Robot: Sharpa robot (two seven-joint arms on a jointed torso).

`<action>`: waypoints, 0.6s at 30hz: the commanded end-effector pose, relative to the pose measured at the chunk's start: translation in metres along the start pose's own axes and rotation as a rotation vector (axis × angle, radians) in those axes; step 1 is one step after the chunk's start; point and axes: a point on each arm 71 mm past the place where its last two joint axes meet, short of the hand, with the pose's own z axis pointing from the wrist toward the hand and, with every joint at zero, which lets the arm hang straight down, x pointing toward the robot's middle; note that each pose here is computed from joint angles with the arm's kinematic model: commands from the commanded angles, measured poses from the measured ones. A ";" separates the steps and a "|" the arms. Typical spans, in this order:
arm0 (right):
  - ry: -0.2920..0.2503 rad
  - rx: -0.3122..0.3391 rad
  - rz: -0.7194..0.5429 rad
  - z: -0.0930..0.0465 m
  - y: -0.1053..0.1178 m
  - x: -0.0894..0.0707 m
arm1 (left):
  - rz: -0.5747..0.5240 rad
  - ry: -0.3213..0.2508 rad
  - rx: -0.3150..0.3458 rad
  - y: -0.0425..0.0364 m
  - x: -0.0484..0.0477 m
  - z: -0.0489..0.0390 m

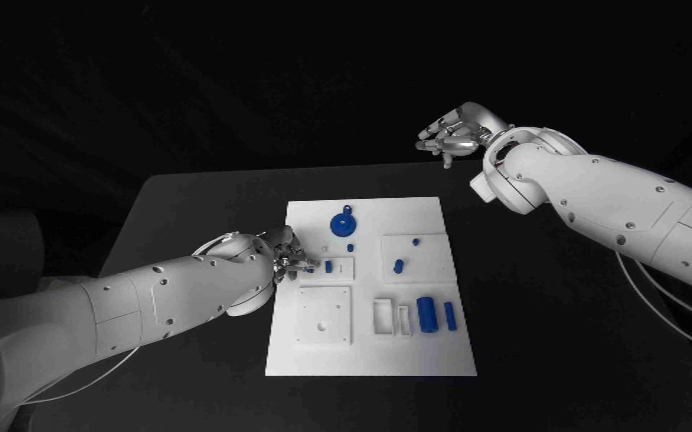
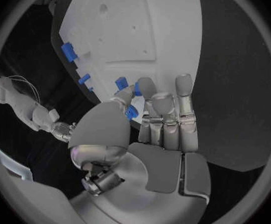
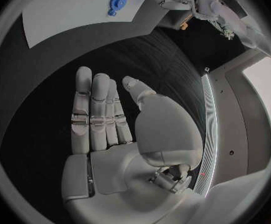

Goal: Assemble the parts on the task board

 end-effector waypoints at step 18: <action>0.012 -0.001 0.000 0.000 0.000 0.002 | 0.000 0.027 -0.014 0.0035 0.0067 0.0003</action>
